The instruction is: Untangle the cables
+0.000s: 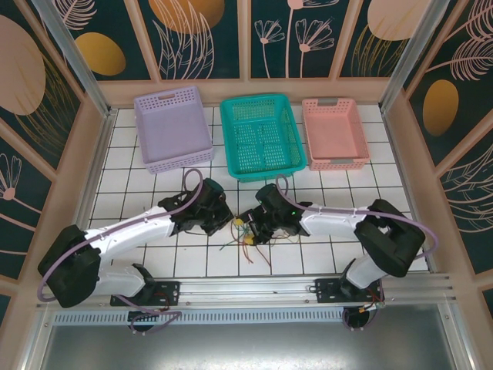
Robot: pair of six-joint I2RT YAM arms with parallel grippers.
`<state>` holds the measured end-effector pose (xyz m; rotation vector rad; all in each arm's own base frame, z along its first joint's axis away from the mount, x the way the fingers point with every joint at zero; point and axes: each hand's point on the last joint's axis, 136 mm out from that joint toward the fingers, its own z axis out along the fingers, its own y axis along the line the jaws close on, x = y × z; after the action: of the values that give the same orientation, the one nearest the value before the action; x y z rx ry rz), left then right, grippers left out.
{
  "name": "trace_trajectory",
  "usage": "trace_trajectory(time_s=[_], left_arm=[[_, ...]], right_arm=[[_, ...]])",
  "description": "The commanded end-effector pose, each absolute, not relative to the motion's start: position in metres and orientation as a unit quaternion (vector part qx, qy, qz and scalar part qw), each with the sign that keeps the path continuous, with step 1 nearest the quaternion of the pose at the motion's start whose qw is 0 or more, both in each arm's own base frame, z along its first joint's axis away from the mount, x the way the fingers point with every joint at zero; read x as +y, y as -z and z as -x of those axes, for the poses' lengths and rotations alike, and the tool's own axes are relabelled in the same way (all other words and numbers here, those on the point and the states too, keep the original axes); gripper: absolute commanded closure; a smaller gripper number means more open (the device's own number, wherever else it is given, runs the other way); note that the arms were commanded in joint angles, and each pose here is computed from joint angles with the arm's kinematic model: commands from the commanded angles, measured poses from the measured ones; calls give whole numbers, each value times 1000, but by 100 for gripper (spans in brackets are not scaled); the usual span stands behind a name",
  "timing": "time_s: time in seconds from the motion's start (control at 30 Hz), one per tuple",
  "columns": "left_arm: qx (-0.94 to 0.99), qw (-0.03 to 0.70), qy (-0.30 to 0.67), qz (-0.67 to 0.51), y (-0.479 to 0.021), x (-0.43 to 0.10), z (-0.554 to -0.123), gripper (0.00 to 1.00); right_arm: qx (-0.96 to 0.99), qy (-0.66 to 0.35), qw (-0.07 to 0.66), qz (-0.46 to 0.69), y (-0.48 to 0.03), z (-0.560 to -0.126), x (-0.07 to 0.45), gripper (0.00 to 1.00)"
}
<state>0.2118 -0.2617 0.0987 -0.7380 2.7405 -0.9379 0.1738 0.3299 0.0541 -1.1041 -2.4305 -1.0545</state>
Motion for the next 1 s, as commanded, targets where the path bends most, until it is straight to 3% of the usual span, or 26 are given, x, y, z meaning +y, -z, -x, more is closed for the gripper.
trace_trajectory(time_s=[0.0, 0.1, 0.47, 0.97], left_arm=[[904, 148, 355, 186, -169, -271, -232, 100], [902, 192, 347, 171, -202, -263, -243, 100], [900, 295, 265, 183, -254, -205, -254, 100], [860, 416, 225, 191, -326, -164, -268, 100]], right_arm=[[-828, 338, 98, 436, -34, -195, 314, 53], [-832, 305, 90, 454, -16, -197, 295, 59], [-834, 268, 39, 481, -9, -225, 220, 58], [-827, 268, 9, 494, -19, -247, 172, 45]])
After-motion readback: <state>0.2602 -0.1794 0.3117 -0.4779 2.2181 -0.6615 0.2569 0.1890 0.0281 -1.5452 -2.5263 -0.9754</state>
